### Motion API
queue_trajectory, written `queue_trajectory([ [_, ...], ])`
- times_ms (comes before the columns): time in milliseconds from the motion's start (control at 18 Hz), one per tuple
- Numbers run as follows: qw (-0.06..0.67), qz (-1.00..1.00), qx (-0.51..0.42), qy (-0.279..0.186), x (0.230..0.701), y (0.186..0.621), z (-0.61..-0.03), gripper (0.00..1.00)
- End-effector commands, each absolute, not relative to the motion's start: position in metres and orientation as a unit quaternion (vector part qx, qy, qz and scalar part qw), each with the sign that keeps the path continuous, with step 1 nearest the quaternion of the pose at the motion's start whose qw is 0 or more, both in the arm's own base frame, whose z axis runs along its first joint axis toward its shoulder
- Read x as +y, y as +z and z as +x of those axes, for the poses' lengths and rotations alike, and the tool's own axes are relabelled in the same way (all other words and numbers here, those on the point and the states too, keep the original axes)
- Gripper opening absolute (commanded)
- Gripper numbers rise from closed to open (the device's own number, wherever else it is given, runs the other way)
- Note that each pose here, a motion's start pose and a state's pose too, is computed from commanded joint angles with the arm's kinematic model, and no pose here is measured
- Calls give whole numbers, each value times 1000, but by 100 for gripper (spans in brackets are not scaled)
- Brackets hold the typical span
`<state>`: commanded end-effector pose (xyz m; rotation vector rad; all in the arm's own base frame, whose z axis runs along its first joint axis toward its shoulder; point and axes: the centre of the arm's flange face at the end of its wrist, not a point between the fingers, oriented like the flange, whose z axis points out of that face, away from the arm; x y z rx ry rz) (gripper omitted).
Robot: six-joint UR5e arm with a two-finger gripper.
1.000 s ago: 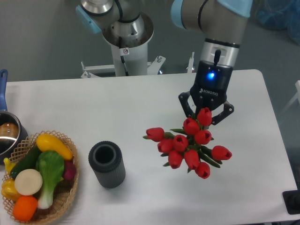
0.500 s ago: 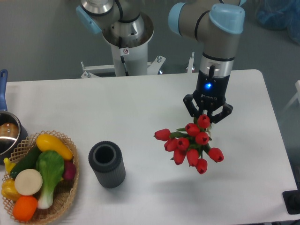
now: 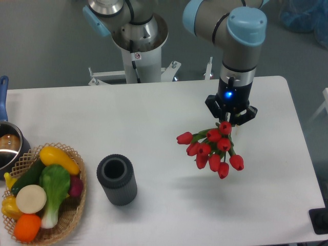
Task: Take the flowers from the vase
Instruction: 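Carry the tulip bunch away from the vase over the table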
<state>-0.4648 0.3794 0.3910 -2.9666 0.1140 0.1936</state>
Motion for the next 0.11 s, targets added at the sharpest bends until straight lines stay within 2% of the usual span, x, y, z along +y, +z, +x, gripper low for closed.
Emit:
queue_trajectory([
  [111,67,-995,43,66,378,385,-465,0],
])
